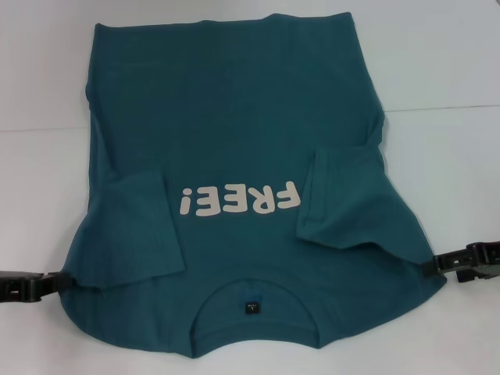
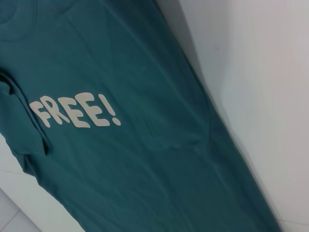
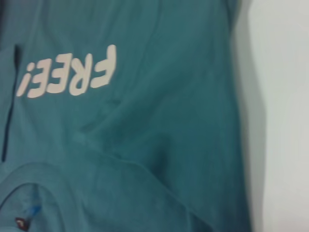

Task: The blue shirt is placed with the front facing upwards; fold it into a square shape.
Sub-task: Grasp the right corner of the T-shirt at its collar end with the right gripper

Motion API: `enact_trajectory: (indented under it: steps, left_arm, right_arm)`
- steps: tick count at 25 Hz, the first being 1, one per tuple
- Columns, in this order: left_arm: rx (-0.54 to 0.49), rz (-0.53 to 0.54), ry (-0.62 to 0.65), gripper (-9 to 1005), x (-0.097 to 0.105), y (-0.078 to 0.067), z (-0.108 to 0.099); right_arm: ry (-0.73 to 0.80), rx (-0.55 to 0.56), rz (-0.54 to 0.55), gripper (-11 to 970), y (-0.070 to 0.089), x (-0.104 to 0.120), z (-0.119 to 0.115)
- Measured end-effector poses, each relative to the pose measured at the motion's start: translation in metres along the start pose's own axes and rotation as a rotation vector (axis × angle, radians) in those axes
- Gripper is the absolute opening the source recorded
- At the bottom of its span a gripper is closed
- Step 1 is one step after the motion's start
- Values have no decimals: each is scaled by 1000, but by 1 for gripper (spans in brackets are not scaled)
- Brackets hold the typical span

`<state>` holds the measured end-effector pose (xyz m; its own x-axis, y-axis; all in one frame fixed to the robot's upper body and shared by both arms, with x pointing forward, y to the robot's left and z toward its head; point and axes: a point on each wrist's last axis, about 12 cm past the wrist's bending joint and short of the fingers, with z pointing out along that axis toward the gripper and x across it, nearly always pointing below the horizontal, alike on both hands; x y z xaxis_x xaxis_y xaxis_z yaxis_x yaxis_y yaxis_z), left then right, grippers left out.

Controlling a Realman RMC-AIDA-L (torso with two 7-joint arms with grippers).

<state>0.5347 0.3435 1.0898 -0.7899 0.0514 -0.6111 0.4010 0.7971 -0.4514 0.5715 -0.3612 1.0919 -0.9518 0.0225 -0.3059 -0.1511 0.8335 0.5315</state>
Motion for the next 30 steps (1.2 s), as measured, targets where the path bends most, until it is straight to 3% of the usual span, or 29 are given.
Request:
enact_trajectory:
  steps: [11, 18, 30]
  left_arm:
    - [3, 1, 2, 40, 0, 0, 0]
    - [0, 5, -1, 39, -1, 0, -1]
    - [-1, 10, -2, 39, 0, 1, -1]
  right_arm:
    - [12, -21, -7, 930, 9, 0, 12]
    - [-27, -133, 21, 930, 19, 0, 15]
    - [-102, -200, 50, 929, 21, 0, 20]
